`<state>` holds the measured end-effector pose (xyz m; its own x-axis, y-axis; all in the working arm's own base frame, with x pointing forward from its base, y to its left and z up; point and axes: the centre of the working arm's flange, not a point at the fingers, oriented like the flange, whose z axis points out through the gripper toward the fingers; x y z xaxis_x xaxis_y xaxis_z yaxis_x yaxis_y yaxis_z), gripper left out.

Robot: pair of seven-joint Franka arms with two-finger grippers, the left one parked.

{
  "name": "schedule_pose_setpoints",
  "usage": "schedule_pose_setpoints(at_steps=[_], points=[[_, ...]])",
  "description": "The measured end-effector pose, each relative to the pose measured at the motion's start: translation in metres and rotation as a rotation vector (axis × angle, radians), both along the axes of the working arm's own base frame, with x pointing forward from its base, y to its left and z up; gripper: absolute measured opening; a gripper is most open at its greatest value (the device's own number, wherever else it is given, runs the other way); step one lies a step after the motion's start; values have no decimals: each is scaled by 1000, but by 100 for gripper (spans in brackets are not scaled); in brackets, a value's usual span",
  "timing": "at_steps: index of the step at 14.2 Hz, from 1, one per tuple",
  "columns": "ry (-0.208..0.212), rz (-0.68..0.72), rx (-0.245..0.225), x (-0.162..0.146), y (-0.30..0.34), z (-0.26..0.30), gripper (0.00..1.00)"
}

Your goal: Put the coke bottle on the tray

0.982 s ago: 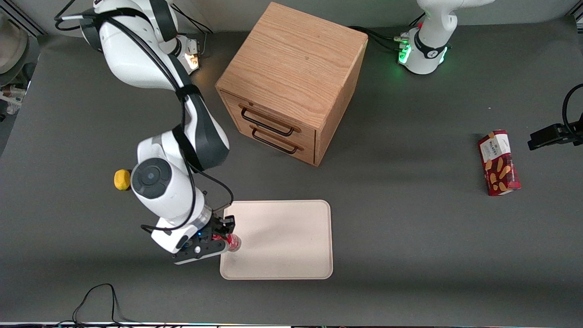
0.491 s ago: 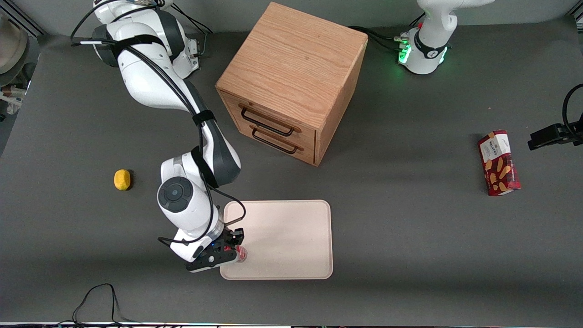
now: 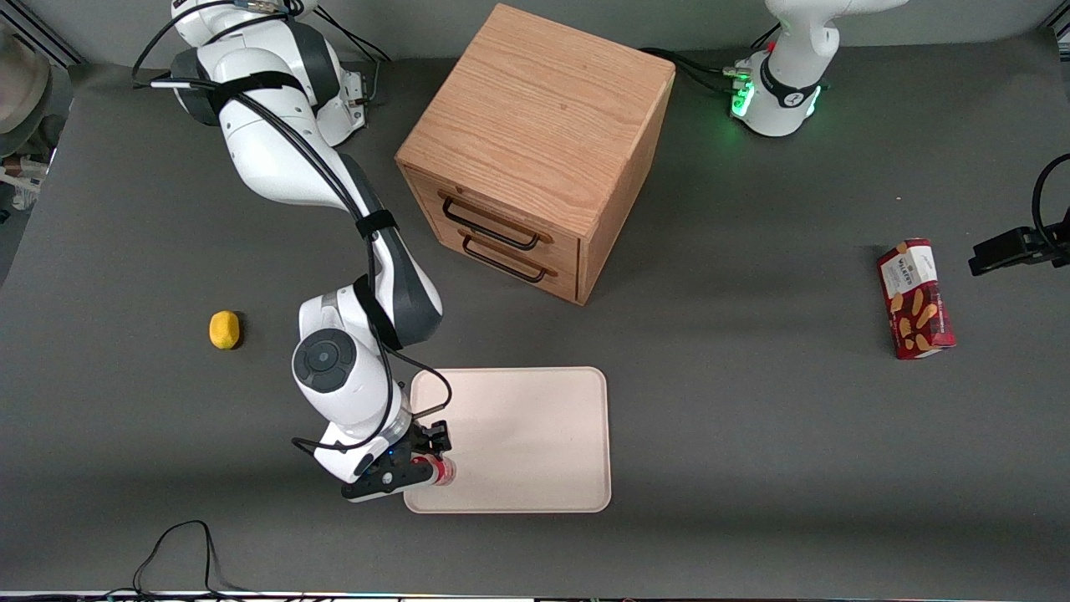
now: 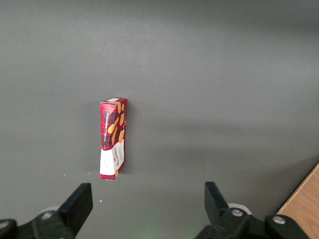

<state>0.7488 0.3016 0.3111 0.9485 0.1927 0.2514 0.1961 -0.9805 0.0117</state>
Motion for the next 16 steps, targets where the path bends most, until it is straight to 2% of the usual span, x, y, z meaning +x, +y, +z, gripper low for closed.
schedule_pose_setpoints(at_steps=[2,6,8,11,13,16], points=[[-3,-19,10,-1,-1,20,100],[110,-42,-6,-26,-15,108,100],[152,-75,0,-45,-30,165,100],[206,-129,11,-80,-64,248,100],[228,-164,27,-102,-101,294,100],[260,-225,71,-138,-176,334,100]])
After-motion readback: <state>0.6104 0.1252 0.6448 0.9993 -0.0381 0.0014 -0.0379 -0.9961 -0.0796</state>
